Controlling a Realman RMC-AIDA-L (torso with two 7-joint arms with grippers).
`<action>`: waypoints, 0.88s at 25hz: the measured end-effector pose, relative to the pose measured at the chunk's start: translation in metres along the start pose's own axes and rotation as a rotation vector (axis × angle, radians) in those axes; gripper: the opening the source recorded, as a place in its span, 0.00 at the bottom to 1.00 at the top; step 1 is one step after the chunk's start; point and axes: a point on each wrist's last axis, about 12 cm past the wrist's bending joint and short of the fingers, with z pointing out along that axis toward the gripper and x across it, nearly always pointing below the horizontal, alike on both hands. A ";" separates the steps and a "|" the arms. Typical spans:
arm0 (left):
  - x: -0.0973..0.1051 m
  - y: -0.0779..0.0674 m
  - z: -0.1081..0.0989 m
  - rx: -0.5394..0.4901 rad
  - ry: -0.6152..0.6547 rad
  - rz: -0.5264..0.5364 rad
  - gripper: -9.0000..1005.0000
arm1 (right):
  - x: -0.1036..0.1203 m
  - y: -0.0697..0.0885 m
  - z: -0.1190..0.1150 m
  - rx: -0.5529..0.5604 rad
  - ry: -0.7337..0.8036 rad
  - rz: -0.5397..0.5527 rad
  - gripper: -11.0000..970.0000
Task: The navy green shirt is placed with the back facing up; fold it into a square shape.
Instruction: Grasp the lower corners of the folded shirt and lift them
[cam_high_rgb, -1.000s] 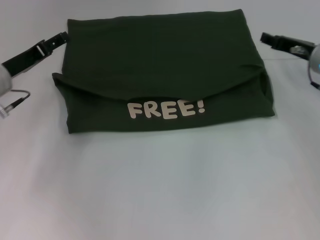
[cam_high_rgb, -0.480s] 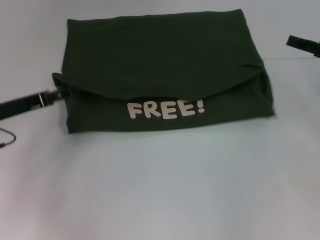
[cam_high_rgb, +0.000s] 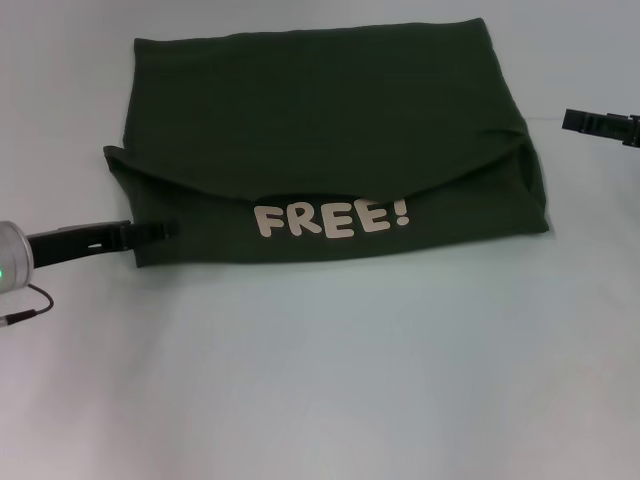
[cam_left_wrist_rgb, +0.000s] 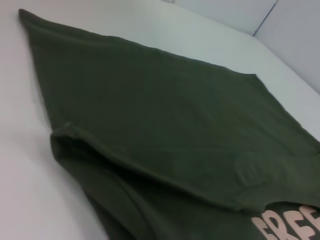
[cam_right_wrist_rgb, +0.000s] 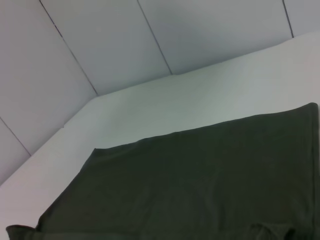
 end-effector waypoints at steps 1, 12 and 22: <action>0.000 0.000 0.000 -0.002 0.000 0.000 0.90 | 0.000 0.000 0.000 0.000 0.001 0.000 0.97; 0.005 0.005 0.003 -0.052 -0.003 -0.096 0.90 | 0.004 -0.001 0.001 0.010 0.030 -0.013 0.96; 0.011 0.000 0.008 -0.026 0.033 -0.122 0.90 | 0.007 0.001 0.002 0.006 0.037 -0.012 0.95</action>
